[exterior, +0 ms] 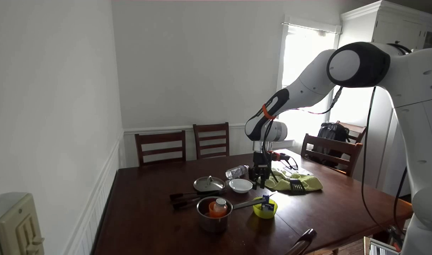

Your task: Move the keys from the white bowl to the yellow one

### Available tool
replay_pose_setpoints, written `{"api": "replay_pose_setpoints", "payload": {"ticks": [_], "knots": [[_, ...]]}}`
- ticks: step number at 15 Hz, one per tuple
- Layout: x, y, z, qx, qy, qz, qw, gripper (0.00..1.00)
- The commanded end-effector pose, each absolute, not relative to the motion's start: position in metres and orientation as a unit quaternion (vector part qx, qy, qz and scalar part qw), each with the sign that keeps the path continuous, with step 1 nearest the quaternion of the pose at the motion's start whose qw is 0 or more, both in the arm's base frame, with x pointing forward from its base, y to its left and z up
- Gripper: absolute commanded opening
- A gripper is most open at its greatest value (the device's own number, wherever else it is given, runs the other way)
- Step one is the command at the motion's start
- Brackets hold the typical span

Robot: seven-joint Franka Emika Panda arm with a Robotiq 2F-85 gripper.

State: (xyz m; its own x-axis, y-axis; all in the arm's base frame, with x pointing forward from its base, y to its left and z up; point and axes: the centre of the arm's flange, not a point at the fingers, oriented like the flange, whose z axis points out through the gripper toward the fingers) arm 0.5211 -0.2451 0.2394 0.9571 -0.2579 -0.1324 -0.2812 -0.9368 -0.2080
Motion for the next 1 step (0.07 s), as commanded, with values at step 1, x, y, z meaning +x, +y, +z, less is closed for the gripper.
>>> {"api": "replay_pose_setpoints", "payload": {"ticks": [1], "knots": [[0.5215,-0.2454,0.2401,-0.983,0.136,0.05,0.113,0.72]]}}
